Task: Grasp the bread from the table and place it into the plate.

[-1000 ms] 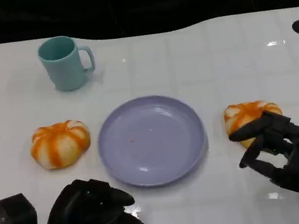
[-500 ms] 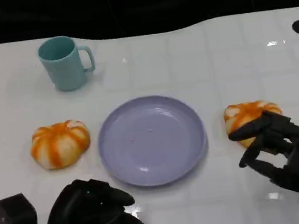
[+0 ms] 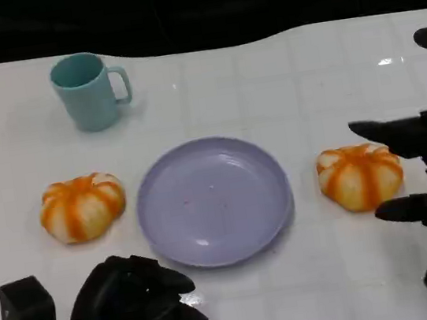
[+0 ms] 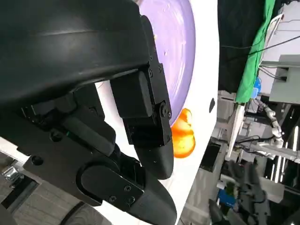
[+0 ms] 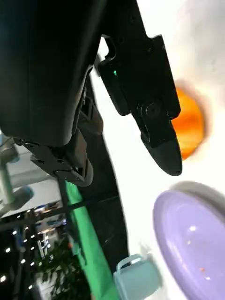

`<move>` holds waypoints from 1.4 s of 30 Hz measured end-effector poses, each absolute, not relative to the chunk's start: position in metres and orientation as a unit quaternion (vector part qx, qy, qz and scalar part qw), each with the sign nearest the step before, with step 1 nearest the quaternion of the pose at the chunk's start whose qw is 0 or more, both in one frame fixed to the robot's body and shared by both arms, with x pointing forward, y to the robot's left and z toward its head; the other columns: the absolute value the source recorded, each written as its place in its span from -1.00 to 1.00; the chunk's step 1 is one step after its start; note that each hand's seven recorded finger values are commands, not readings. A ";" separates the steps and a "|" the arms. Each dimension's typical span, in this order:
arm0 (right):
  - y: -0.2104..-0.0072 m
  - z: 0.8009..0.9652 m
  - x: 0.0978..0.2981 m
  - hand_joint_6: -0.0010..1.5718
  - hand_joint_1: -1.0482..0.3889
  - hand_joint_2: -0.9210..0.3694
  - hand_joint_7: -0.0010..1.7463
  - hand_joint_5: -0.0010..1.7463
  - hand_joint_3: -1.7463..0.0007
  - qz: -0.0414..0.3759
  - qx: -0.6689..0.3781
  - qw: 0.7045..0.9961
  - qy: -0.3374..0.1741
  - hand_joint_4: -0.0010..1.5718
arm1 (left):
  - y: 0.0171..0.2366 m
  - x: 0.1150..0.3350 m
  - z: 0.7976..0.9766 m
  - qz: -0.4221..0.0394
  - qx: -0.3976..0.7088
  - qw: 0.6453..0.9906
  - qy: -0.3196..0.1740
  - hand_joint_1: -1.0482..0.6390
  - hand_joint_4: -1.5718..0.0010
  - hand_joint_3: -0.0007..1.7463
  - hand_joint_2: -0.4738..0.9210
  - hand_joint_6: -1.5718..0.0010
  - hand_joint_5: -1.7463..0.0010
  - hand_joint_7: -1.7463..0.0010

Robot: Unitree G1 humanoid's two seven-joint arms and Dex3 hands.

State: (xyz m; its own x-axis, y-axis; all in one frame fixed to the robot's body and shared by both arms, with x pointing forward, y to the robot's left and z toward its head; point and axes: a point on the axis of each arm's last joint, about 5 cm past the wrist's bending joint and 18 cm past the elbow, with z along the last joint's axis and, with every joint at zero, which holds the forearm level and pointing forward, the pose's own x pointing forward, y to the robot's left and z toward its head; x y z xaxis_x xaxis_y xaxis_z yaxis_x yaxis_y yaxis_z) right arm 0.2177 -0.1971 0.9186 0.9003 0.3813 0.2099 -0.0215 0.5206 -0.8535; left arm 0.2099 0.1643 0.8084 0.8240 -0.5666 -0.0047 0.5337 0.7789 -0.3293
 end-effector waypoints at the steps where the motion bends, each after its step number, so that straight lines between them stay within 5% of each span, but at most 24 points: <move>1: -0.196 0.918 0.218 -0.66 -0.38 -0.93 -0.98 -0.54 1.00 0.120 -0.478 0.849 -0.189 -0.86 | 0.164 0.210 0.808 -0.292 -0.159 0.942 0.052 -1.00 -1.00 -1.00 0.72 -1.00 0.75 0.98; 22: -0.189 0.918 0.229 -0.67 -0.44 -0.94 -0.99 -0.54 1.00 0.144 -0.564 0.801 -0.142 -0.87 | 0.165 0.210 0.809 -0.292 -0.158 0.942 0.051 -1.00 -1.00 -1.00 0.73 -1.00 0.76 0.98; 42: -0.170 0.886 0.266 -0.65 -0.28 -0.86 -1.00 -0.71 1.00 0.178 -0.617 0.764 -0.060 -0.77 | 0.165 0.210 0.811 -0.293 -0.157 0.942 0.046 -1.00 -1.00 -1.00 0.73 -1.00 0.73 0.96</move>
